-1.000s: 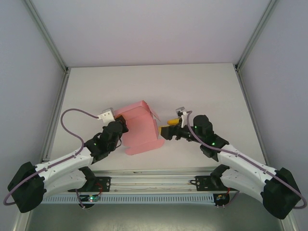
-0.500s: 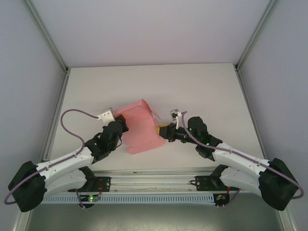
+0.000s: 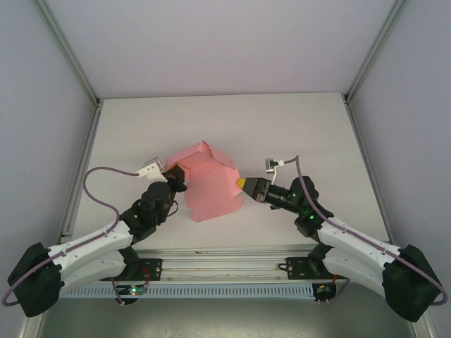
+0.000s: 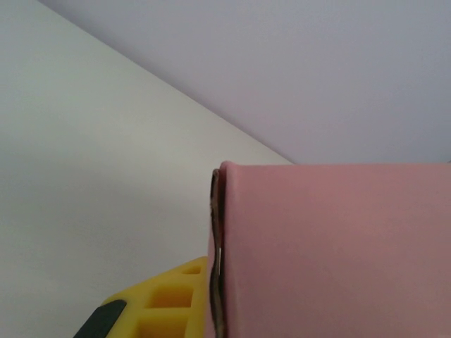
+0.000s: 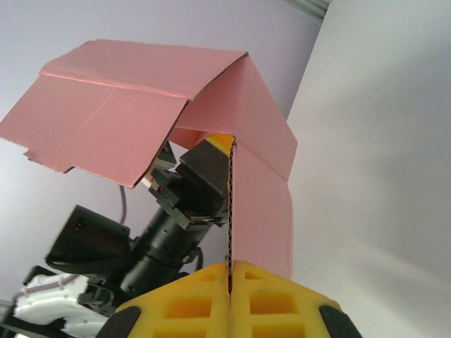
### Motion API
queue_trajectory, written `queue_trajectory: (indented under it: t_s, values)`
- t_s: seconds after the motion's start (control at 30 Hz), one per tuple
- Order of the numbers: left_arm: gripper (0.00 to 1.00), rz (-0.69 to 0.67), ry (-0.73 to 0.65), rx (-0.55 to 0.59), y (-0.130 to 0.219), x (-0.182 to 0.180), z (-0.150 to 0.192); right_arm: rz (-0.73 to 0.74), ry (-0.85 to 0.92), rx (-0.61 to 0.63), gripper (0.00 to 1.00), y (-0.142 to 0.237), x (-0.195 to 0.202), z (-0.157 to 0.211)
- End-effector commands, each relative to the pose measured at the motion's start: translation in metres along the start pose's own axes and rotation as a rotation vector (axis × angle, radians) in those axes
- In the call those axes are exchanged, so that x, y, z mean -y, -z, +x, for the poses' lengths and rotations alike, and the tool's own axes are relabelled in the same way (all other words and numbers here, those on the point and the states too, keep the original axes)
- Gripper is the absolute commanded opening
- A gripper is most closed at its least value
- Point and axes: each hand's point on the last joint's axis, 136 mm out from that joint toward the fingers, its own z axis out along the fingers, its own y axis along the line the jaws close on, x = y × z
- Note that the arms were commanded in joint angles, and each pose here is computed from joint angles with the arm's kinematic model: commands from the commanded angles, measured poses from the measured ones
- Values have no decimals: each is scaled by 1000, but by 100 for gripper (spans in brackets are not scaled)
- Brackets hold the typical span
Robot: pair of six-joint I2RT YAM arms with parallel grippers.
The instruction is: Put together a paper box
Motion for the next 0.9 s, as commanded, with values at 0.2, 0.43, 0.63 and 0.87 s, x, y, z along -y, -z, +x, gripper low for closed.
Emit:
queue_trajectory:
  t_s: [0.2,0.43,0.63,0.87]
  values:
    - [0,21,-6,16,-1,17,-13,298,204,83,35,18,20,-30]
    - [0,-62,-131,-104,-4,6,5,451,568,205,72,65,20,-70]
    - [0,-47,-190,-177,-11,10,19,574,722,121,98,70,31,-101]
    - [0,-61,-190,-210,-22,12,28,444,756,-145,98,24,47,-94]
